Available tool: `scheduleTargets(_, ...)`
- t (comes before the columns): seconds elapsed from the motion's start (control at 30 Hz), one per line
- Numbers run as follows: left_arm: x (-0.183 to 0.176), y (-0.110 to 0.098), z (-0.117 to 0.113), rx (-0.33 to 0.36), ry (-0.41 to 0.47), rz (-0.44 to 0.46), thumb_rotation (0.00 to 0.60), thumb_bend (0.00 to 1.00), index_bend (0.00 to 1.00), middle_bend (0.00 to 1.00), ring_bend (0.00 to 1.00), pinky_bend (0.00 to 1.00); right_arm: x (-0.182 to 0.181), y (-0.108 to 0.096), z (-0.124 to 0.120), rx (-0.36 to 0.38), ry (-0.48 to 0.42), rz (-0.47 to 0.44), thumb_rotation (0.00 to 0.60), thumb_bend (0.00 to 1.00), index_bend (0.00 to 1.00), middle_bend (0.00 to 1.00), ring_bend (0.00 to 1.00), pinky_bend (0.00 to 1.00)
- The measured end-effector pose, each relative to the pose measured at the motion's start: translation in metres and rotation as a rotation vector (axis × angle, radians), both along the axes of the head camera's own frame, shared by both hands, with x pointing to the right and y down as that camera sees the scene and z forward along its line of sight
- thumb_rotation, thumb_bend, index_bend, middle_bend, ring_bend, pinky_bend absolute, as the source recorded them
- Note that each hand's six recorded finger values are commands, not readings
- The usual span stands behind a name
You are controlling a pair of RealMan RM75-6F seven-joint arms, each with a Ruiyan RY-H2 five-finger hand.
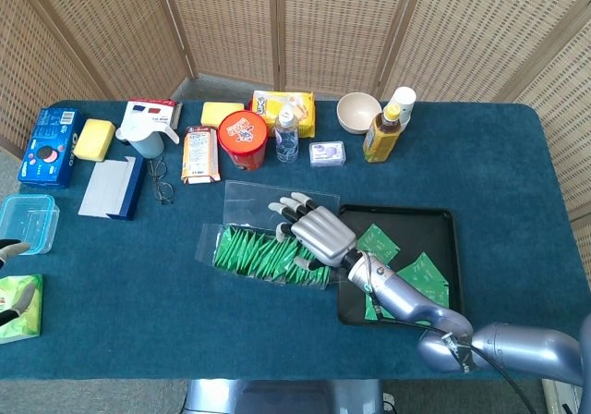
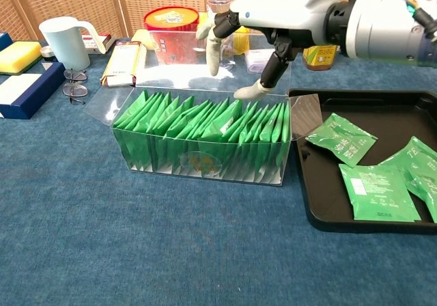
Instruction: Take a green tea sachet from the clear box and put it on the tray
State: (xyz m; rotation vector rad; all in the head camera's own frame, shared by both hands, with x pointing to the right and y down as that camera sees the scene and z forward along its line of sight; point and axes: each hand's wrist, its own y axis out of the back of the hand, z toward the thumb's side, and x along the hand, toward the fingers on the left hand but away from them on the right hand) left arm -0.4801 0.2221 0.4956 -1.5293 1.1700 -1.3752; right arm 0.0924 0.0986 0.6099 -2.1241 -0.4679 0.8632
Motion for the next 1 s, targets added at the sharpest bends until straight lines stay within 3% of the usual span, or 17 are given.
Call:
scheduleTargets(0.3,-0.001,0.001,0.001,-0.003,0.0,-0.002,0.6,0.31,0.26,0.25,0.2,0.3,-0.01,0.007,0.012,0.068,0.048,-0.065,0.6,0.3,0.39,0.12,0.08,0.04)
scheduleTargets(1.0,-0.002,0.002,0.003,-0.008,0.012,-0.007,0.6,0.31,0.26,0.25,0.2,0.3,-0.007,0.016,0.026,0.128,0.142,-0.155,0.6,0.29,0.37,0.12,0.08,0.04)
